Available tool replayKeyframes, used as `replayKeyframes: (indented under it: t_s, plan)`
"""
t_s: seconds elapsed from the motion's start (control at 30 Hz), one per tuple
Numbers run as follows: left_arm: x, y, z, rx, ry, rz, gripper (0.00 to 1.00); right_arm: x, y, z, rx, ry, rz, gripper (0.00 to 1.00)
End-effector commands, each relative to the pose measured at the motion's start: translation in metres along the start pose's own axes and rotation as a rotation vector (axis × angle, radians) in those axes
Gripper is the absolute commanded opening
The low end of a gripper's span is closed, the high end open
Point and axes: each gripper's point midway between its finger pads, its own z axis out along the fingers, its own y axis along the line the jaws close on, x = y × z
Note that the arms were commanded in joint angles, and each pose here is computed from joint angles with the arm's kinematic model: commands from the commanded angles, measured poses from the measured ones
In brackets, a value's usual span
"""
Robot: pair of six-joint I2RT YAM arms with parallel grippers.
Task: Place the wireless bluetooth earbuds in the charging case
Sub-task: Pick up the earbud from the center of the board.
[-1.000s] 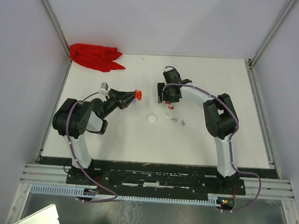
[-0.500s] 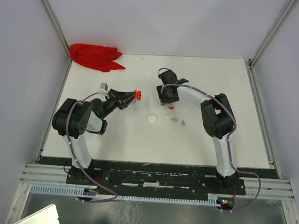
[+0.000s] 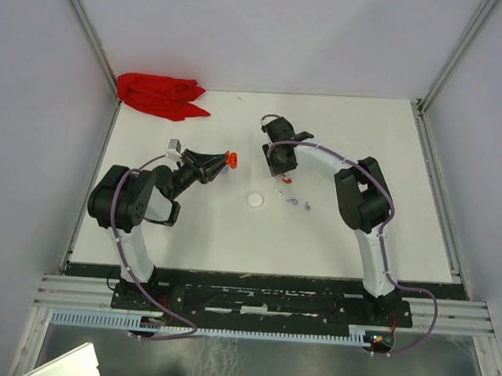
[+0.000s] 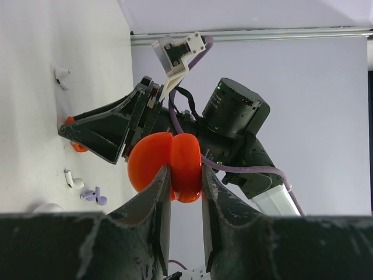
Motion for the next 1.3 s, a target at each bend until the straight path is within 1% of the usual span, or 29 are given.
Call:
replayKeyframes:
  t_s: [0.0, 0.2, 0.57, 0.67, 0.8, 0.93, 1.03, 1.1, 1.27]
  plan:
    - [0.006, -0.051, -0.006, 0.192, 0.021, 0.108, 0.03, 0.004, -0.013, 0.006, 0.065, 0.025, -0.018, 0.43]
    - [0.006, -0.052, -0.004, 0.193, 0.026, 0.106, 0.03, 0.003, -0.018, 0.005, 0.074, 0.026, -0.006, 0.39]
    - [0.004, -0.052, -0.003, 0.198, 0.025, 0.108, 0.03, 0.002, -0.017, 0.007, 0.039, 0.033, 0.006, 0.27]
    - [0.004, -0.051, -0.003, 0.194, 0.027, 0.106, 0.03, 0.002, -0.016, 0.008, 0.028, 0.037, 0.01, 0.26]
    - [0.005, -0.05, -0.003, 0.191, 0.028, 0.104, 0.03, 0.003, -0.014, 0.008, 0.018, 0.041, 0.009, 0.2]
    - [0.004, -0.049, -0.002, 0.19, 0.028, 0.103, 0.03, -0.001, -0.014, 0.006, 0.013, 0.031, 0.012, 0.11]
    - [0.004, -0.048, -0.002, 0.188, 0.03, 0.102, 0.03, -0.009, -0.013, 0.0, 0.001, -0.009, 0.019, 0.08]
    - [0.005, -0.047, -0.002, 0.187, 0.032, 0.1, 0.03, -0.021, -0.012, -0.01, -0.013, -0.065, 0.035, 0.06]
    - [0.005, -0.044, -0.002, 0.179, 0.034, 0.089, 0.03, -0.053, -0.005, -0.047, -0.1, -0.25, 0.089, 0.04]
